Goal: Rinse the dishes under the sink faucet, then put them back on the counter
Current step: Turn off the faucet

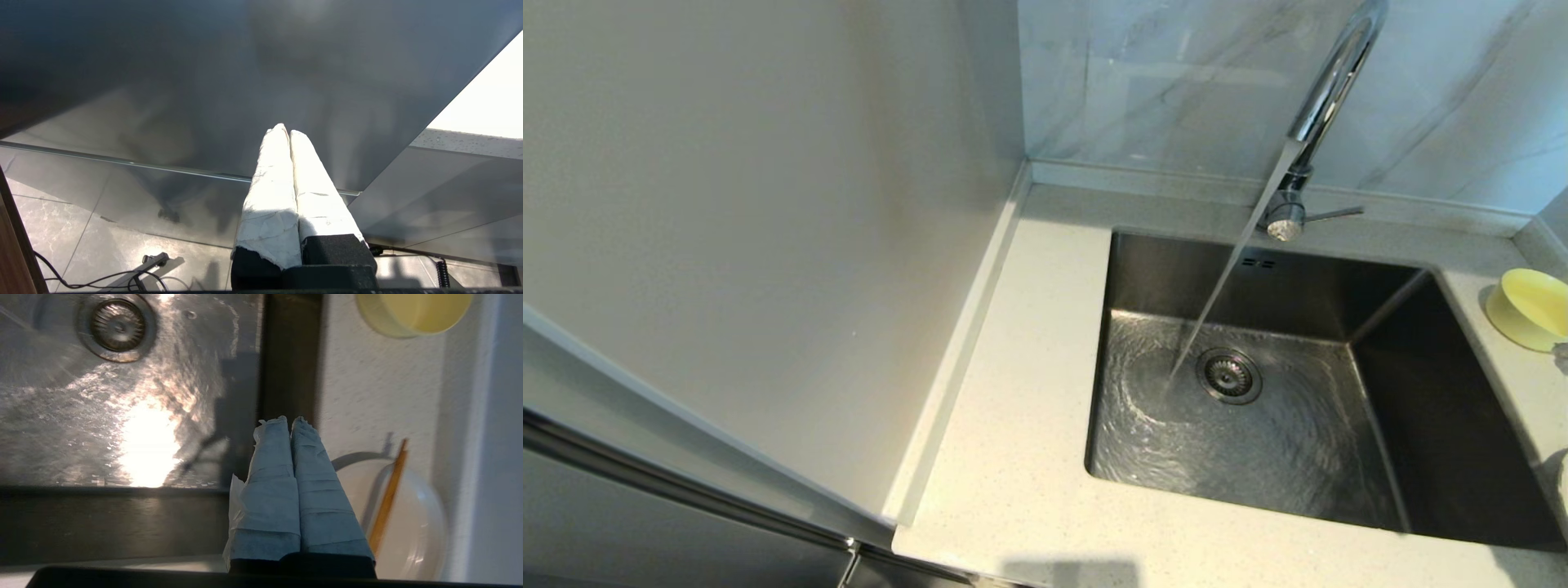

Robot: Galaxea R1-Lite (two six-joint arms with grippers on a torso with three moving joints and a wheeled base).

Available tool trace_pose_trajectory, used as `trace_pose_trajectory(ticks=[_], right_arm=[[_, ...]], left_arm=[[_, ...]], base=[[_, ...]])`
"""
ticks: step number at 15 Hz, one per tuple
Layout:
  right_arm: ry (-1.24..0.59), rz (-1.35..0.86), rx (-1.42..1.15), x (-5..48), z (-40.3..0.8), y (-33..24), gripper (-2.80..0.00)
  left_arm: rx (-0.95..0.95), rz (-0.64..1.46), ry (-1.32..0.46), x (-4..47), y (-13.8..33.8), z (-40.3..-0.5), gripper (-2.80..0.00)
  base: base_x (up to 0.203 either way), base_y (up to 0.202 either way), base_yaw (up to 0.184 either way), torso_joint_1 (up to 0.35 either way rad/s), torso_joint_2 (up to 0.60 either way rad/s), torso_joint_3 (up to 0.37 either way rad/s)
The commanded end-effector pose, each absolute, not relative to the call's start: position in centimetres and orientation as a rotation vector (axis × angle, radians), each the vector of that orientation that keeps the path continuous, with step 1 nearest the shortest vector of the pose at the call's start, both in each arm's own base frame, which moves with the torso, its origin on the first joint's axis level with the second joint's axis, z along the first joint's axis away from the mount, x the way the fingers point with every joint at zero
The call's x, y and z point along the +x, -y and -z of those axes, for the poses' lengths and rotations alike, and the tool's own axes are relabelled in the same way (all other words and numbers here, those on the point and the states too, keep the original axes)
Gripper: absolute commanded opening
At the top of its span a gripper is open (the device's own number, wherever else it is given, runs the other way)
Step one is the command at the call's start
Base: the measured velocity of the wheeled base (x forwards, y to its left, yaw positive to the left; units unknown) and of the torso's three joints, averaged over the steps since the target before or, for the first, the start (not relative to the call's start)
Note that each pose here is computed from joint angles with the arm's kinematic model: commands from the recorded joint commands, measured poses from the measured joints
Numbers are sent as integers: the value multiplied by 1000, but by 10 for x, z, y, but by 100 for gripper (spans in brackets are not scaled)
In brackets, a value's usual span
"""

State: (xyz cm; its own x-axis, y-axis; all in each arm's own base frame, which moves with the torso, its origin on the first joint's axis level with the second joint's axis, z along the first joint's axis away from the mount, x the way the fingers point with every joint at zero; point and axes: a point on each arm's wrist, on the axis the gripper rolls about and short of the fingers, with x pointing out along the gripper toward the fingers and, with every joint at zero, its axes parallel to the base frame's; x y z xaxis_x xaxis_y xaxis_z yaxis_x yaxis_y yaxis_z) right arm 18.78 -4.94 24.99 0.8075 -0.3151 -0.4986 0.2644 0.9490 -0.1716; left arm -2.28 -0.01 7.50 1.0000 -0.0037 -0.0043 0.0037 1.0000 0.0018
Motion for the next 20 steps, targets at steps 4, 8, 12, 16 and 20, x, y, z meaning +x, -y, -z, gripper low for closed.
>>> trace_pose_trajectory(ticks=[4, 8, 12, 16, 20], right_arm=[[-682, 271, 106, 145, -240, 7, -280], [-761, 334, 268, 124, -231, 3, -280], [-777, 352, 370, 118, -228, 2, -280], [-781, 344, 358, 116, -226, 3, -280], [-803, 311, 374, 120, -224, 2, -280]], left_arm=[[2, 5, -5, -23, 0, -75, -280], [2, 4, -5, -23, 0, -75, -280], [2, 4, -5, -23, 0, -75, -280], [2, 3, -5, -23, 0, -75, -280], [2, 5, -5, -23, 0, -75, -280]], base=[[0, 0, 0, 0, 0, 0], [0, 0, 0, 0, 0, 0], [0, 0, 0, 0, 0, 0], [0, 0, 0, 0, 0, 0], [0, 0, 0, 0, 0, 0]])
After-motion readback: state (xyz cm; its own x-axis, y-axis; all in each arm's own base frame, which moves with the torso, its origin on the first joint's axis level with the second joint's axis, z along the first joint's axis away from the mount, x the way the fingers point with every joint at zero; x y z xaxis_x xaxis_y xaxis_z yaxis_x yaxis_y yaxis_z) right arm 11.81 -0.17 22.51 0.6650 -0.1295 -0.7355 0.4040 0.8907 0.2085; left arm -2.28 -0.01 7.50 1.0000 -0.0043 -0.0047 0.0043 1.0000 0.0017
